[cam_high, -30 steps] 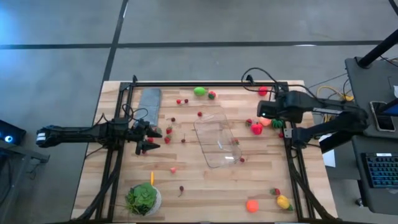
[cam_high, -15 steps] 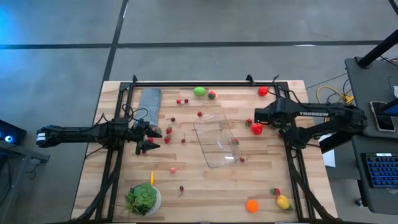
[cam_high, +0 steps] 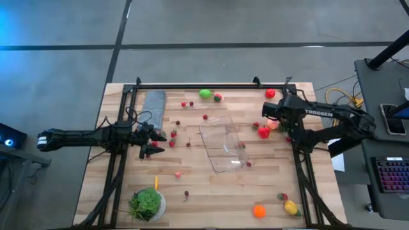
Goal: Pick and placing Produce into tupperware
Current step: Put the green watermelon into the transparent bin
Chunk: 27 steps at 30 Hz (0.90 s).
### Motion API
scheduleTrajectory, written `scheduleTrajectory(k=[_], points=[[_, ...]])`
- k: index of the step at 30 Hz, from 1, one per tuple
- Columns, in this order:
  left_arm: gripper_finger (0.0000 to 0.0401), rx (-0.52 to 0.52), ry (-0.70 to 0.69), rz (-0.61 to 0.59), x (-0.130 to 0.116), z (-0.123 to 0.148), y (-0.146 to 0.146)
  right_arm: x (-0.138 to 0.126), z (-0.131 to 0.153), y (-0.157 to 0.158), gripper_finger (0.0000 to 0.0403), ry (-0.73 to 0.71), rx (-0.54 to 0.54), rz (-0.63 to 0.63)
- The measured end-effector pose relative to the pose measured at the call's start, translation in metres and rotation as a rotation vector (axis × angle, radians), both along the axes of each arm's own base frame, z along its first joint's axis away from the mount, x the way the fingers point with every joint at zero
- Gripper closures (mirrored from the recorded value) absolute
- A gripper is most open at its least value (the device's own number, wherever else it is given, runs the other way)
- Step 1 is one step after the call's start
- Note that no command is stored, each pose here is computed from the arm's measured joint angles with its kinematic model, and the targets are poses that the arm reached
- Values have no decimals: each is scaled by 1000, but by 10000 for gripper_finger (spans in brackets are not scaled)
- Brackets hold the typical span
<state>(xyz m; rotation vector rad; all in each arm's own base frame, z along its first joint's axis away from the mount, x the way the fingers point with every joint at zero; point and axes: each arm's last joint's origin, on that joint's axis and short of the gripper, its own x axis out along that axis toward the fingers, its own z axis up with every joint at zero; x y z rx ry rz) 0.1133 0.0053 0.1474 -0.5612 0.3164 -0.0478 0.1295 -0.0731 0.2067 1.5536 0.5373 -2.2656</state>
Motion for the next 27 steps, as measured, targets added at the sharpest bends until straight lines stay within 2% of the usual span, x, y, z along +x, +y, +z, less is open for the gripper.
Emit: scheduleTrajectory(k=[3, 7, 10, 15, 20, 23, 27], points=[[87, 0, 1, 0, 0, 0, 0, 0, -1, -3, 172, -1, 32, 24], [87, 0, 0, 0, 0, 0, 0, 3, -2, -6, 172, -32, 23, 78], [87, 0, 0, 0, 0, 0, 0, 3, -2, -8, 172, -16, -28, 88], [87, 0, 1, 0, 0, 0, 0, 2, -1, -11, 153, 12, -167, -30], [87, 0, 0, 0, 0, 0, 0, 2, -7, -12, 107, 37, -129, -40], [87, 0, 0, 0, 0, 0, 0, 5, -14, -13, 81, 47, -71, -65], [87, 0, 1, 1, 0, 0, 0, 11, -24, -16, 60, 40, -40, -82]])
